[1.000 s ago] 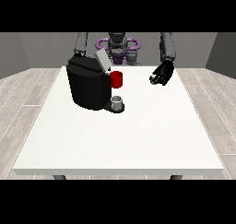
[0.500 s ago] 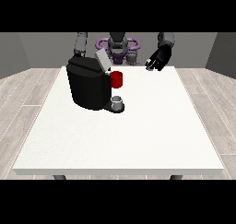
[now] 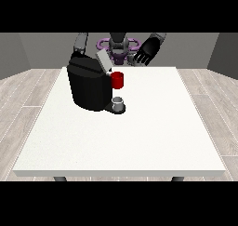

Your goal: Insert the coffee pod into the coffee machine and close the lid

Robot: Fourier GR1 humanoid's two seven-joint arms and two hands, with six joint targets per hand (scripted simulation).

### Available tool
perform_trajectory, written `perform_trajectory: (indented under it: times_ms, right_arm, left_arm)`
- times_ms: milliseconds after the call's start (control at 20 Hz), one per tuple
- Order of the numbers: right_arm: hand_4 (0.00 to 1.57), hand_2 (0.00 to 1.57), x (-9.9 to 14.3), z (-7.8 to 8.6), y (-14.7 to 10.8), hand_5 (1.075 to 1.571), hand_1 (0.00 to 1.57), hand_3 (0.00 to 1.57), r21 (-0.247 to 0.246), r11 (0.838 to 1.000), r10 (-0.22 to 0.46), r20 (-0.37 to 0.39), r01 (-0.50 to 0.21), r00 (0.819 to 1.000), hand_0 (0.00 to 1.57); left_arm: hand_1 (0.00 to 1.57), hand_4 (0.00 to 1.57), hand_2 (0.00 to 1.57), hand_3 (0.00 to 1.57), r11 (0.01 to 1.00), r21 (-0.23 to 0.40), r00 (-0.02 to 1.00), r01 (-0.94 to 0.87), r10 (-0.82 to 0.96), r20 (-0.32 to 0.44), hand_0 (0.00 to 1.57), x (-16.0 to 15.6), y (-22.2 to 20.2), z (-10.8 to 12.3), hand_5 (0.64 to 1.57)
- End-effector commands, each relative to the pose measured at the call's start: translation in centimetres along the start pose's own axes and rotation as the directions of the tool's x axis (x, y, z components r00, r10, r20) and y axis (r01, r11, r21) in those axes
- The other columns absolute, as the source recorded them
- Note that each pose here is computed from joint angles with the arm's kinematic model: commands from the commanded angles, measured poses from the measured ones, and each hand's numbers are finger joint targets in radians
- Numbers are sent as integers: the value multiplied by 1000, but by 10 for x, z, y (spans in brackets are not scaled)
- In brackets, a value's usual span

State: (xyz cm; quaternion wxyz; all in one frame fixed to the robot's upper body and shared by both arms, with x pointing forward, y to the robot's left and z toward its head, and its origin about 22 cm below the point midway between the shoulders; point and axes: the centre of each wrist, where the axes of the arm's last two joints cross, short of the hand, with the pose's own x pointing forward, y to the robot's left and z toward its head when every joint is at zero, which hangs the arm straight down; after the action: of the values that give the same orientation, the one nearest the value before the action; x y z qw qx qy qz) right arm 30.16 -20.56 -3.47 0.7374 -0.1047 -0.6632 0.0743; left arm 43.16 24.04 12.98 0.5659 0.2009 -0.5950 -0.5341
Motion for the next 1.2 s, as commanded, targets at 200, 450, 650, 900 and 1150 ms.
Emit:
perform_trajectory:
  times_ms: [200, 450, 650, 900, 1150]
  right_arm:
    - [0, 0, 29, -13, 2, 1571, 0, 0, 18, 1000, 0, 102, -2, 995, 0]
    - [0, 0, 54, -14, 11, 1571, 0, 0, 10, 1000, -30, 153, 28, 988, 0]
    - [0, 0, 70, -25, -20, 1571, 0, 0, -15, 1000, -4, 207, 7, 978, 0]
    - [178, 0, 87, -24, -12, 1571, 0, 0, 35, 999, -26, 251, 18, 968, 0]
    - [0, 0, 95, -31, -22, 1571, 0, 0, -16, 1000, -21, 229, 25, 973, 0]
  left_arm:
    - [1202, 491, 1240, 1256, 993, 87, 996, -84, 85, -12, 1202, 41, 65, -8, 1571]
    - [1174, 479, 1254, 1266, 990, 143, 1000, -15, 18, -18, 1174, 45, 82, -5, 1571]
    - [1247, 479, 1299, 1249, 985, 174, 999, -11, 17, -32, 1247, 40, 98, 1, 1571]
    - [1290, 478, 1319, 1261, 967, 253, 999, -8, 20, -46, 1290, 44, 138, 15, 1571]
    - [1188, 471, 1266, 1227, 979, 204, 1000, 7, -2, -26, 1188, 52, 134, 8, 1571]
